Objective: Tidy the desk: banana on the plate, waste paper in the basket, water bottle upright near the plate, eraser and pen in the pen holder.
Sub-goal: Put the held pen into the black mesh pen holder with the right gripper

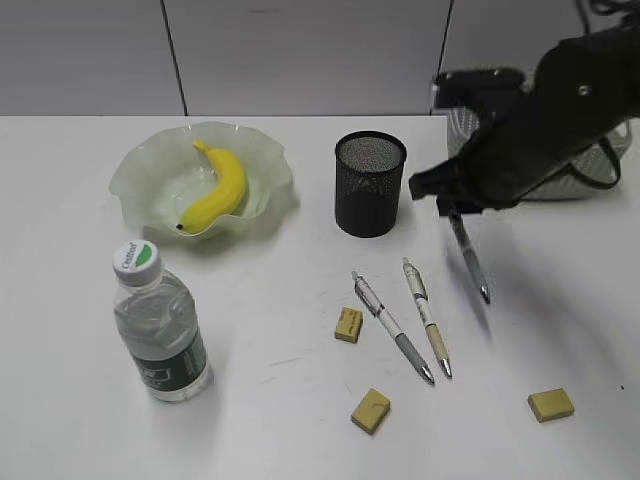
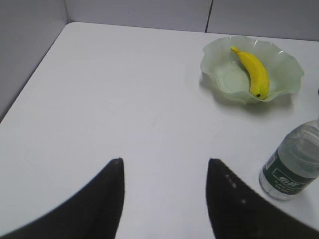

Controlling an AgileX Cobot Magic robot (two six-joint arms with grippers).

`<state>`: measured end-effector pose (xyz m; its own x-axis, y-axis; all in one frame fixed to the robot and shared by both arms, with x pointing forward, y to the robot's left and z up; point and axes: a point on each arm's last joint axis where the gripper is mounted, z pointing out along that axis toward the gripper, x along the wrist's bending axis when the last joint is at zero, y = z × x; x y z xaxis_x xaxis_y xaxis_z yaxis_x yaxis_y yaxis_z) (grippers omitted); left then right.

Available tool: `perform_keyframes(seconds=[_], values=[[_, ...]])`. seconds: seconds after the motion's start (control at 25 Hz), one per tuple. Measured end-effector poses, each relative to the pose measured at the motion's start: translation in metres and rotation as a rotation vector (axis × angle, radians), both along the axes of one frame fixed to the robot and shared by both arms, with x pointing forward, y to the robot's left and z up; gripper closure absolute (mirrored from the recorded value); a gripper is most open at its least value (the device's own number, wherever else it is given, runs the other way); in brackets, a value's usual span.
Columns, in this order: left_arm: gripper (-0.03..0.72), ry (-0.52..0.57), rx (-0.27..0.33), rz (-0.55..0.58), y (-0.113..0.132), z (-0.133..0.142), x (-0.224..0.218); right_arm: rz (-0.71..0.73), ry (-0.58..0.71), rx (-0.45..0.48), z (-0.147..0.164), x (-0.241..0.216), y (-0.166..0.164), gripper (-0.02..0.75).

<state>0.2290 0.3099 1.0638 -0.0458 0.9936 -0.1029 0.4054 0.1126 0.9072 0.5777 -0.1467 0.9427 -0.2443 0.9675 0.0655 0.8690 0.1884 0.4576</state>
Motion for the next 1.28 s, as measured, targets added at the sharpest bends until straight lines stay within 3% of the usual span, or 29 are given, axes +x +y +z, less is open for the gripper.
perform_keyframes(seconds=[0.08, 0.24, 0.36, 0.44, 0.52, 0.76, 1.08, 1.2, 1.28], values=[[0.292, 0.0, 0.0, 0.0, 0.0, 0.0, 0.0, 0.01, -0.168, 0.077, 0.027, -0.007, -0.003, 0.594], [0.298, 0.0, 0.0, 0.0, 0.0, 0.0, 0.0, 0.101, -0.622, 0.24, 0.081, -0.007, 0.001, 0.594], [0.316, 0.0, 0.0, 0.0, 0.0, 0.0, 0.0, 0.198, -0.915, 0.333, 0.099, 0.001, 0.012, 0.594], [0.333, 0.0, 0.0, 0.0, 0.0, 0.0, 0.0, 0.226, -1.023, 0.351, 0.091, 0.009, 0.017, 0.594], [0.349, 0.0, 0.0, 0.0, 0.0, 0.0, 0.0, 0.208, -1.05, 0.355, 0.067, 0.019, 0.02, 0.594], [0.395, 0.0, 0.0, 0.0, 0.0, 0.0, 0.0, 0.179, -0.97, 0.329, -0.002, 0.033, 0.024, 0.594], [0.41, 0.0, 0.0, 0.0, 0.0, 0.0, 0.0, 0.176, -0.969, 0.331, -0.009, 0.034, 0.024, 0.574], [0.41, 0.0, 0.0, 0.0, 0.0, 0.0, 0.0, 0.178, -0.965, 0.329, -0.009, 0.034, 0.024, 0.449], [0.419, 0.0, 0.0, 0.0, 0.0, 0.0, 0.0, 0.179, -0.95, 0.323, -0.008, 0.033, 0.024, 0.302]])
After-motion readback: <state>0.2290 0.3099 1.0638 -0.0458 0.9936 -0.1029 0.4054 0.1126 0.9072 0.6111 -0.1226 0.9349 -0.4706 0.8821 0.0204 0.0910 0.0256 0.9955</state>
